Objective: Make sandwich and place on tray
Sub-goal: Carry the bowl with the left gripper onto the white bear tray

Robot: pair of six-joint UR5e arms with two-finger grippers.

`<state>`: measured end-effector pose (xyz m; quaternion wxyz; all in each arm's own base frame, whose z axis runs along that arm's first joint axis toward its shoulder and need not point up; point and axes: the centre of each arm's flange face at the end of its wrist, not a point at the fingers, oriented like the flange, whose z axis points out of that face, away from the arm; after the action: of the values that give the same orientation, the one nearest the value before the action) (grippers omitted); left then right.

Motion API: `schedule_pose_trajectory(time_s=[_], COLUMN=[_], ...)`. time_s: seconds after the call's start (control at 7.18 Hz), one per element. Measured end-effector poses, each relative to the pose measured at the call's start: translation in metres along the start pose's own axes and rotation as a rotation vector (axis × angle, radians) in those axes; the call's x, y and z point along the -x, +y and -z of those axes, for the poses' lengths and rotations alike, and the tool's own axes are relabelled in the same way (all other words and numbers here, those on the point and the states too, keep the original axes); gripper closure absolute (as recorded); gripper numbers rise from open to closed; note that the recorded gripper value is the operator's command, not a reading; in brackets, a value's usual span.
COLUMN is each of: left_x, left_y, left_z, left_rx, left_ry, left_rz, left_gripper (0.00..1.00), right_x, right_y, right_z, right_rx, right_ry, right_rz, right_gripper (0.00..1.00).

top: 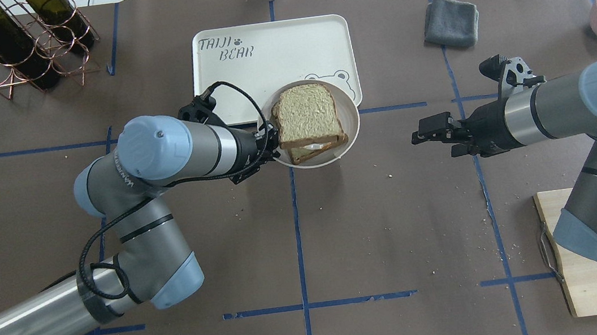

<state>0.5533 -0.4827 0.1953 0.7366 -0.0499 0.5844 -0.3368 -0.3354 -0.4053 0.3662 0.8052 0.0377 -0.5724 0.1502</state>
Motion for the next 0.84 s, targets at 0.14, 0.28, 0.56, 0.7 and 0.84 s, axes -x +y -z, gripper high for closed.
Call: schedule_pose_trajectory(time_s=[0.14, 0.28, 0.56, 0.7, 0.84], left_x=[-0.024, -0.038, -0.048, -0.046, -0.041], left_y=[-0.023, -0.046, -0.071, -0.077, -0.084], left_z=[-0.017, -0.034, -0.057, -0.067, -0.075], left_rx=[-0.036, -0.066, -0.103, -0.11, -0.115], left_ry=[0.005, 0.004, -0.015, -0.021, -0.022], left_rz=[0.053, 0.1, 0.152, 0.16, 0.164], left_gripper=[1.0, 1.0, 1.0, 1.0, 1.0], right_x=[-0.004, -0.006, -0.007, -0.007, -0.007], right_y=[0.003, 0.005, 0.006, 0.007, 0.007], right_z=[0.006, 0.011, 0.013, 0.013, 0.014], right_rx=[0.0, 0.0, 0.0, 0.0, 0.0], right_ry=[0.001, 0.001, 0.0, -0.001, -0.001], right_rz=[0.0, 0.0, 0.0, 0.0, 0.001], right_gripper=[0.0, 0.0, 0.0, 0.0, 0.0])
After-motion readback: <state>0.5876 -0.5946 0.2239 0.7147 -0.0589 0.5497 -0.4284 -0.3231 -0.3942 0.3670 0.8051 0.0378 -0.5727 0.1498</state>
